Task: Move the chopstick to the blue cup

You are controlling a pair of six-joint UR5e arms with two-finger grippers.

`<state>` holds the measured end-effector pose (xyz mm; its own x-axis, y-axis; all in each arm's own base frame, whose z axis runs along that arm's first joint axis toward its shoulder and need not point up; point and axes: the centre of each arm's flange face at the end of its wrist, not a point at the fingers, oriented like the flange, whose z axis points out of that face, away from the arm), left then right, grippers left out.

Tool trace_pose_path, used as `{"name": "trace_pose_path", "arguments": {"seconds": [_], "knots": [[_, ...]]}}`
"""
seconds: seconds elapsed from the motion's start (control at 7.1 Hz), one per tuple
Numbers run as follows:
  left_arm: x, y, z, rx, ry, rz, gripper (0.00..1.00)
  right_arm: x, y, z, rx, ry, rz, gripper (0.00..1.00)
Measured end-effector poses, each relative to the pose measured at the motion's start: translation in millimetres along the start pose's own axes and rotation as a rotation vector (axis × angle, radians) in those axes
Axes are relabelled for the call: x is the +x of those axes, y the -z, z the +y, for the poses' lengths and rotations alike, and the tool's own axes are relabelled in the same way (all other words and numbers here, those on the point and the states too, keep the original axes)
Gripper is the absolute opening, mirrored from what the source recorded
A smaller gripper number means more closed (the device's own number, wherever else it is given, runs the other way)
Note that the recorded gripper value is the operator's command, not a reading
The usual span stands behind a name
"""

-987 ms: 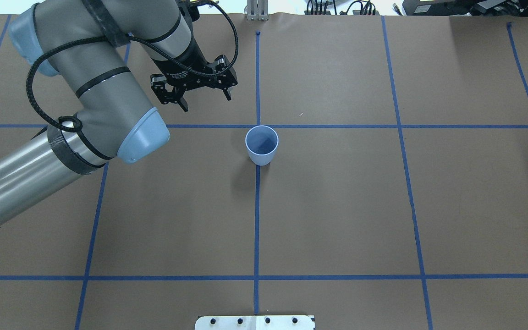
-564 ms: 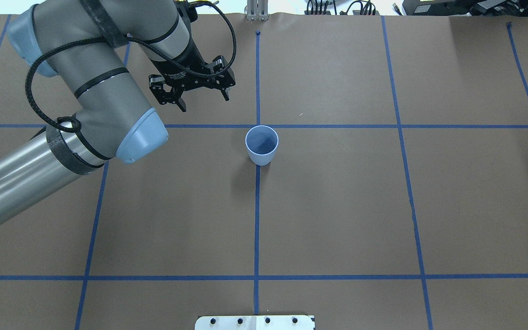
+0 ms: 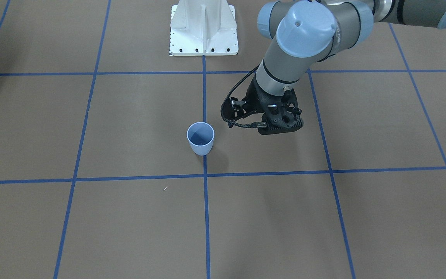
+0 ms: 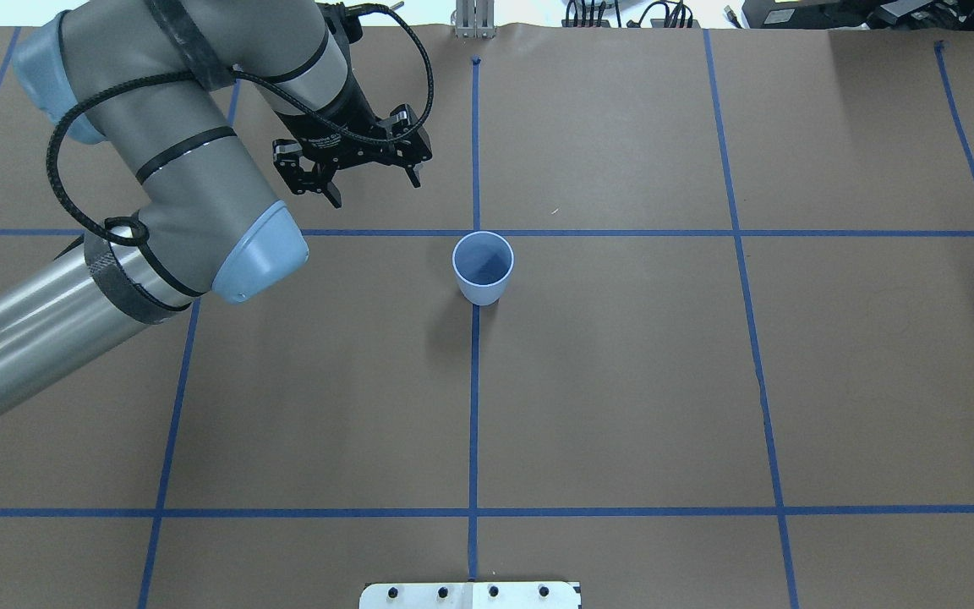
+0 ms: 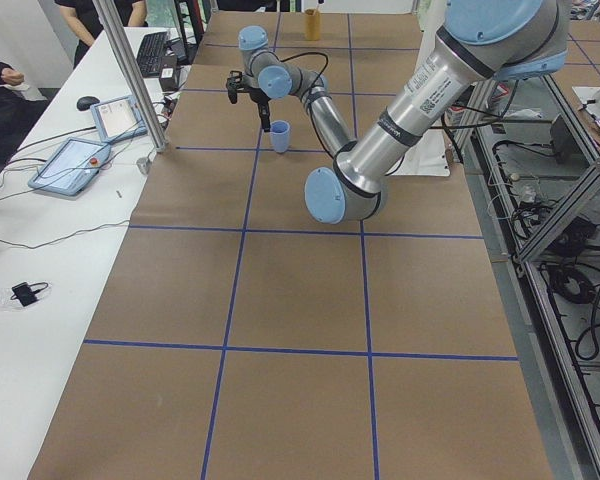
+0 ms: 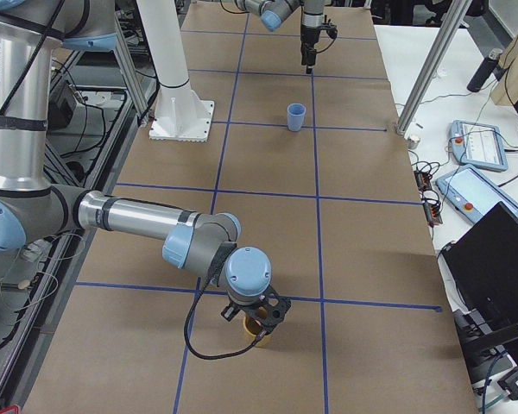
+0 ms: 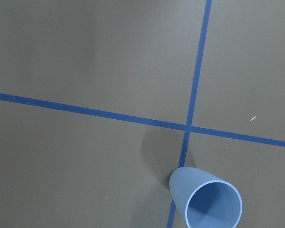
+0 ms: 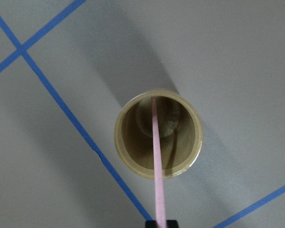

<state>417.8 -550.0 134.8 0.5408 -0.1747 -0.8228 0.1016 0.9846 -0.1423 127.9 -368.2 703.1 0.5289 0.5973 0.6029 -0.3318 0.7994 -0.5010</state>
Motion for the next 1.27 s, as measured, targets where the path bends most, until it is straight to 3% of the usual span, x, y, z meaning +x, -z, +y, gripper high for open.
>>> {"name": "trace_pose_path", "arguments": {"seconds": [0.42,1.27], "knots": [[0,2,1,-0.001,-0.001,0.003,0.98,6,38,12,0.048,-0.048,-0.035,0.00],[-23,1,-3,0.006,0.009,-0.004,0.98,-126,184,74,0.095,-0.038,-0.058,0.00]]}}
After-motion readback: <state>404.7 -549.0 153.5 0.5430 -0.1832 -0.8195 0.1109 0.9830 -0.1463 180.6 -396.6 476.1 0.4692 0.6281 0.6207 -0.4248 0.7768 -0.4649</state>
